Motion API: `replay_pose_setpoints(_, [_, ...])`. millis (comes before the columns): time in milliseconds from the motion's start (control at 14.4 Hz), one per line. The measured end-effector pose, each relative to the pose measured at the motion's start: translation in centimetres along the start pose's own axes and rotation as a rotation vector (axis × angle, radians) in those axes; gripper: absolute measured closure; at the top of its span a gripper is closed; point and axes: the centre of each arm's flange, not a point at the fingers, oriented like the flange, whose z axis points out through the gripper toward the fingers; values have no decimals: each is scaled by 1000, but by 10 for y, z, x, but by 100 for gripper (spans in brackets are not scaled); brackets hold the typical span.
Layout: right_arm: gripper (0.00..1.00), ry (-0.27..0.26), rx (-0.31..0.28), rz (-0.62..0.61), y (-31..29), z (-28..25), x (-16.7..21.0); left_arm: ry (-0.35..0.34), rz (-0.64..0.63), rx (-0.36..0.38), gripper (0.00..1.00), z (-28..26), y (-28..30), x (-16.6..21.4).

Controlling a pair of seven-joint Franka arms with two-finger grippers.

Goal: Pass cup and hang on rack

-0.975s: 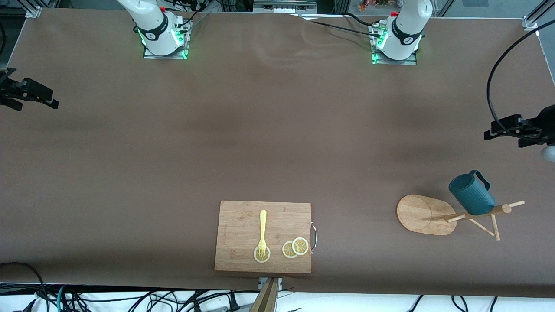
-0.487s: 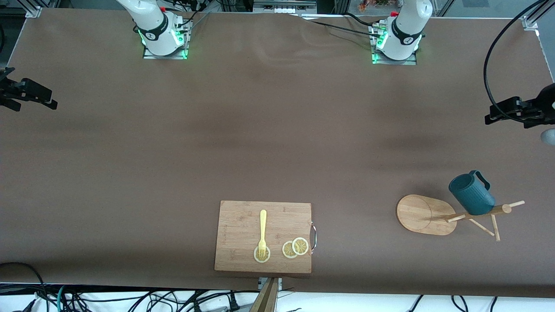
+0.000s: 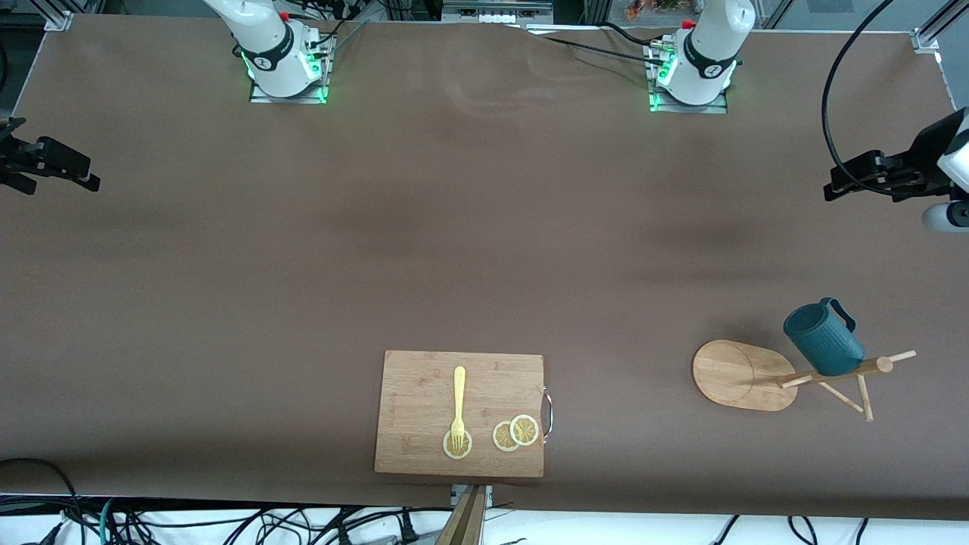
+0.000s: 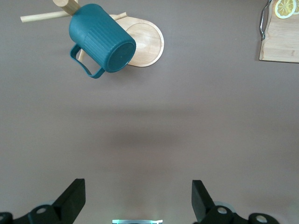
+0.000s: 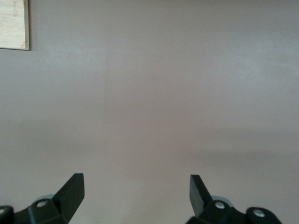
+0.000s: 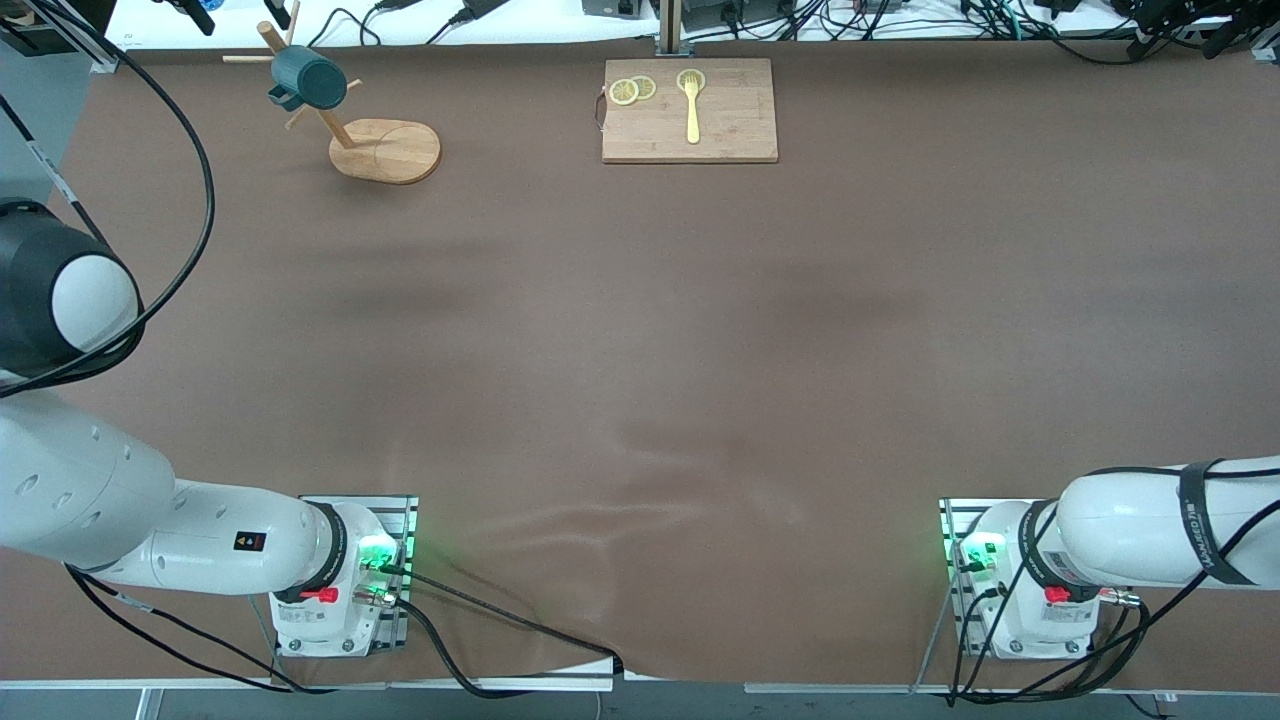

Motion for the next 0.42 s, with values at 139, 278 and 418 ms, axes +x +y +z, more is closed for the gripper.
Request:
replay_pose_setpoints(139, [0, 0, 0, 0, 0, 0, 0, 0, 0, 0, 0, 3, 0, 1])
replay_pose_setpoints(278, [0, 0, 0, 0, 0, 0, 0, 0, 1, 0, 0, 4, 1, 1])
replay_pose_setpoints(418, [0, 0, 0, 0, 0, 0, 0, -2, 3, 0, 0, 6, 2, 2])
